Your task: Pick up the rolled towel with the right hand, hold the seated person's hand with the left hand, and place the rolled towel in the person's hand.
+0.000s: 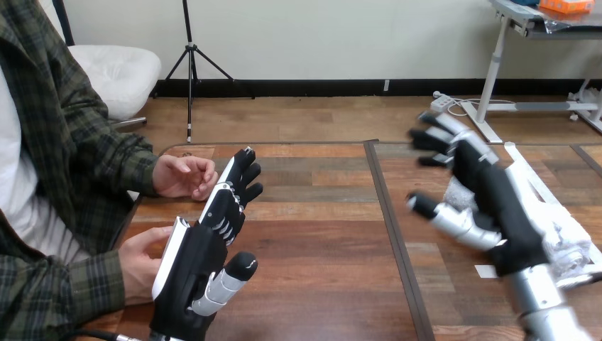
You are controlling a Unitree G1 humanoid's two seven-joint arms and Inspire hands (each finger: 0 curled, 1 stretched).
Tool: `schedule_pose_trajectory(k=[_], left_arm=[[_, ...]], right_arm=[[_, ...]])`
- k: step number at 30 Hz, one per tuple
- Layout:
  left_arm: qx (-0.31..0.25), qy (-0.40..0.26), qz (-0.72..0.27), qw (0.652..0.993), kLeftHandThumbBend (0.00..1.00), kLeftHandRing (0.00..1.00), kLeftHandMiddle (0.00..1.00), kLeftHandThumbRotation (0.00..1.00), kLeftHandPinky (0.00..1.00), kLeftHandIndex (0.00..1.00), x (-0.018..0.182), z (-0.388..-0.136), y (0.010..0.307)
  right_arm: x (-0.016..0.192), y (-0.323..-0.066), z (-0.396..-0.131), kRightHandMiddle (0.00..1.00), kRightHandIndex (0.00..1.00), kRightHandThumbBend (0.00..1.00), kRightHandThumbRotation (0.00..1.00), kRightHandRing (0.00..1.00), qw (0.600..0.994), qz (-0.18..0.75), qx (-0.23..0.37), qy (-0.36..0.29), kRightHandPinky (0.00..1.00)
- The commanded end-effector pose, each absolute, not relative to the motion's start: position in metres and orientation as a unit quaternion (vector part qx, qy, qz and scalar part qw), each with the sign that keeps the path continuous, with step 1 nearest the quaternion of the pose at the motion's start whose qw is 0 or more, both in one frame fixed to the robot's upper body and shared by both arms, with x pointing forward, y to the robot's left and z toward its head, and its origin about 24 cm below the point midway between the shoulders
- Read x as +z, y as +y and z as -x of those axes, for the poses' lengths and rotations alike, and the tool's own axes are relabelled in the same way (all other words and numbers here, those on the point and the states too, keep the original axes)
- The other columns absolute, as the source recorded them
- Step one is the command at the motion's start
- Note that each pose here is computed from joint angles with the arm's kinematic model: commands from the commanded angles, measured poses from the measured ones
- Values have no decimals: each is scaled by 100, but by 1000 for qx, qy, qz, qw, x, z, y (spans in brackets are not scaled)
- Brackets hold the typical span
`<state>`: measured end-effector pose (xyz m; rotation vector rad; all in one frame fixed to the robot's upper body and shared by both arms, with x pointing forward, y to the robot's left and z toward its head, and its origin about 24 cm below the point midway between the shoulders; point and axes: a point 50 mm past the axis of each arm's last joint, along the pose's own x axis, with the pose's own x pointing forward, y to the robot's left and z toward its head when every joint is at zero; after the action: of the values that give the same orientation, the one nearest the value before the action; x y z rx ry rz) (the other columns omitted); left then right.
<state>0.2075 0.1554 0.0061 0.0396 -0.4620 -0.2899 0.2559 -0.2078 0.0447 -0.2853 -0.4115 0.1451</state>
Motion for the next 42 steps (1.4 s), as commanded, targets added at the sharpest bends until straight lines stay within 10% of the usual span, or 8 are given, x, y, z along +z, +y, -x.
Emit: schedule_pose_trajectory(k=[1, 42], left_arm=[[-149, -265, -12, 952, 100, 97, 99, 86, 93, 97, 20, -221, 147], [-163, -269, 4, 949, 100, 99, 100, 79, 96, 97, 20, -216, 150]], right_arm=[[104, -217, -272, 84, 90, 100, 56, 86, 944, 173, 32, -280, 80], [192, -305, -297, 97, 99, 100, 46, 100, 925, 374, -36, -57, 98]])
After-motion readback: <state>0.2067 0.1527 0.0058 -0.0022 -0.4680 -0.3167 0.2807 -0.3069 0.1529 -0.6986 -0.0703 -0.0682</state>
